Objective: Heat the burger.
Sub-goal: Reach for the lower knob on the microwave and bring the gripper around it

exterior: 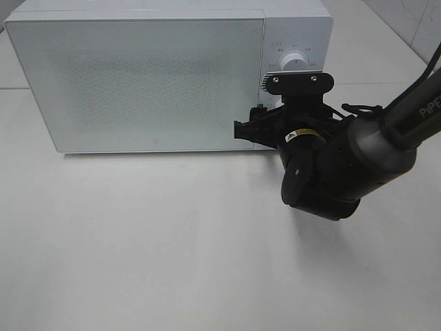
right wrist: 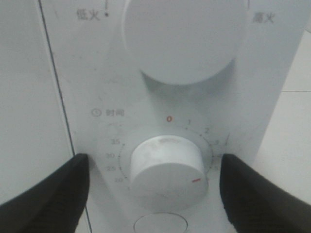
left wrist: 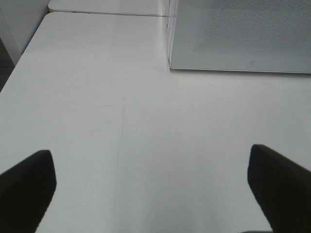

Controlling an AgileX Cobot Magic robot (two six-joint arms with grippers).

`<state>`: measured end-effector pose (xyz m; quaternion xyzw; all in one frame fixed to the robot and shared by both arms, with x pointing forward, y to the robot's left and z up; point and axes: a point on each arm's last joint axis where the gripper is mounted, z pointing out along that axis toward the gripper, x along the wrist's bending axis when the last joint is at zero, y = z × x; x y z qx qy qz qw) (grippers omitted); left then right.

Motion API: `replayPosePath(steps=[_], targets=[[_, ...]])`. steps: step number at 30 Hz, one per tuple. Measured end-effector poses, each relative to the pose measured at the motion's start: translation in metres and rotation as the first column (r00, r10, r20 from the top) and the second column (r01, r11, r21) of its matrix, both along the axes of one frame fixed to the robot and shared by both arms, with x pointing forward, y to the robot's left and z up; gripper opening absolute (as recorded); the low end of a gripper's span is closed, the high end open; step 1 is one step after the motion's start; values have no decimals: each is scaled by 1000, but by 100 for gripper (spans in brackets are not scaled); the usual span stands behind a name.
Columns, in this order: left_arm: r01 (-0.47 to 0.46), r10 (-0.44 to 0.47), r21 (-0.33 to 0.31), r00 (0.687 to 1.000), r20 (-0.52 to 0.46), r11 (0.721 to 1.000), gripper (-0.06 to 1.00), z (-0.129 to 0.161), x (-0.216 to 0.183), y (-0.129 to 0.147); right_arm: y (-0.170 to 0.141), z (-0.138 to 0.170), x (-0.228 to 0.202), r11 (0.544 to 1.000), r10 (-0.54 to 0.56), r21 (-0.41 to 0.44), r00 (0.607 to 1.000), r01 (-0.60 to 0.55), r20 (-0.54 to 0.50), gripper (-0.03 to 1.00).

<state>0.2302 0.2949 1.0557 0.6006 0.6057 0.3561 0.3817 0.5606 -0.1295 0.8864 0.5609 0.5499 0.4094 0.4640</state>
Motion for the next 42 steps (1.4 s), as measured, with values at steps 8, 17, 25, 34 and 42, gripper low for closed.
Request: replayPosePath(steps=[8,17,25,34,42], targets=[[0,0,0,1000,0,1000,100,0,0,0,-2,0,0,1000,-15,1,1000,15,5,43],[0,0,0,1000,0,1000,100,0,0,0,-2,0,0,1000,-15,1,1000,15,7,43],[0,0,0,1000,0,1000,100,0,0,0,-2,-1,1,1000,-17,-6,1000,18,20,43],[0,0,0,1000,0,1000,100,0,0,0,-2,-1,0,994,-31,109,999,28,32,43],[0,0,0,1000,0,1000,100,0,0,0,-2,-2,-2,838,-115,540,993,77,37,43]])
